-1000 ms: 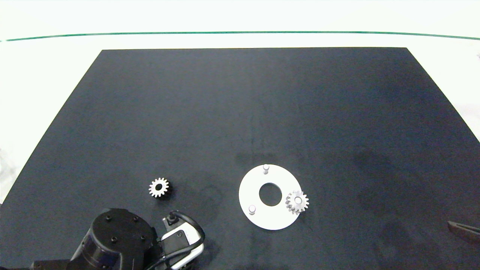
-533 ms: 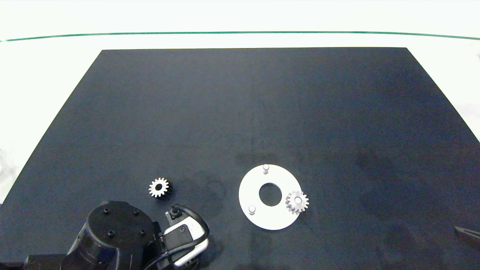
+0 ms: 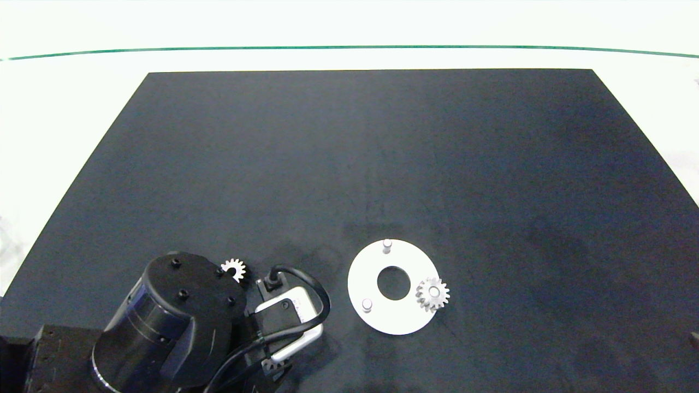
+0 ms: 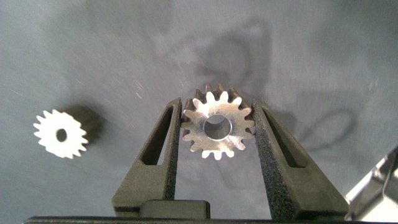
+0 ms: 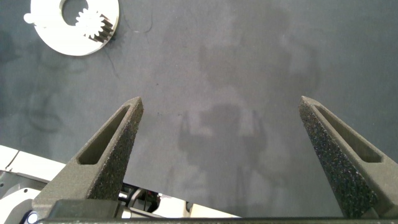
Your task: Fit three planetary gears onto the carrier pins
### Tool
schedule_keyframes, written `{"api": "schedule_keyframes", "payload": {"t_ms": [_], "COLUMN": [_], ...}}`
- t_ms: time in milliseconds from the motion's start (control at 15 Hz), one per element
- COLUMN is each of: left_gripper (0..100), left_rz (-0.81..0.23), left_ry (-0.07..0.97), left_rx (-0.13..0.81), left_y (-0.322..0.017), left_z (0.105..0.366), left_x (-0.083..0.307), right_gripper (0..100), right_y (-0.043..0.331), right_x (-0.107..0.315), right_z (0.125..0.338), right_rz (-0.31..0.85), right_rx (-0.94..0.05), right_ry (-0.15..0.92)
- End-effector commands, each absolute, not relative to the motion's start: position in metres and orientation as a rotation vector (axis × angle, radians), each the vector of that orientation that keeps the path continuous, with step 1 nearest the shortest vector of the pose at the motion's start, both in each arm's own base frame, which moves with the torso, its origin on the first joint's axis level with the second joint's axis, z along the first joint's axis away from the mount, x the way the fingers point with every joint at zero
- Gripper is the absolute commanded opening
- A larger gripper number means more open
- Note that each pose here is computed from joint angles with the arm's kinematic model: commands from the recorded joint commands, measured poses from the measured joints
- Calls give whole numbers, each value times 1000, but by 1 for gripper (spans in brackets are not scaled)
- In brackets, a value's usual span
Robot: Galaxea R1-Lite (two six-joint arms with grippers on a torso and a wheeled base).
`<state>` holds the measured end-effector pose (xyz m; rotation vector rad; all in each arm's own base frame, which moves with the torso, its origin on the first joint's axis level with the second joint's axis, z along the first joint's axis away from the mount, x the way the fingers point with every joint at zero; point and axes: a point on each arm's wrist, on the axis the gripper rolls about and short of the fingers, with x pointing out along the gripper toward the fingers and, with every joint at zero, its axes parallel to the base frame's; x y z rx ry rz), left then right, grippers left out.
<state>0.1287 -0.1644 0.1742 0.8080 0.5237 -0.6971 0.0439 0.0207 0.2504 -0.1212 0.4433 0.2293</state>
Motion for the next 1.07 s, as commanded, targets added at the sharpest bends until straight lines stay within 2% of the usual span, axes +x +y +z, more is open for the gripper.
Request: {"api": "schedule_keyframes", "payload": {"t_ms": [67,333,467,1067], "left_gripper": [22,22,22,22], "left_rz": [-718,-754,-773,-738], "left_ry": [500,483,478,469], "left_rx": [814,824,791,799], "left_y": [-177,-194,-212,-248], "left_z": [179,180,181,178], "left_x": [129,129,128,140], "right_gripper": [100,100,100,100], "right_y": [14,6,3,2], "right_x": [34,24,19,19], "right_z": [251,250,248,244], "right_rz": [229,211,187,107], "right_rx": [-110,-88,-76,-36], "right_ry": [422,390,377,401]}}
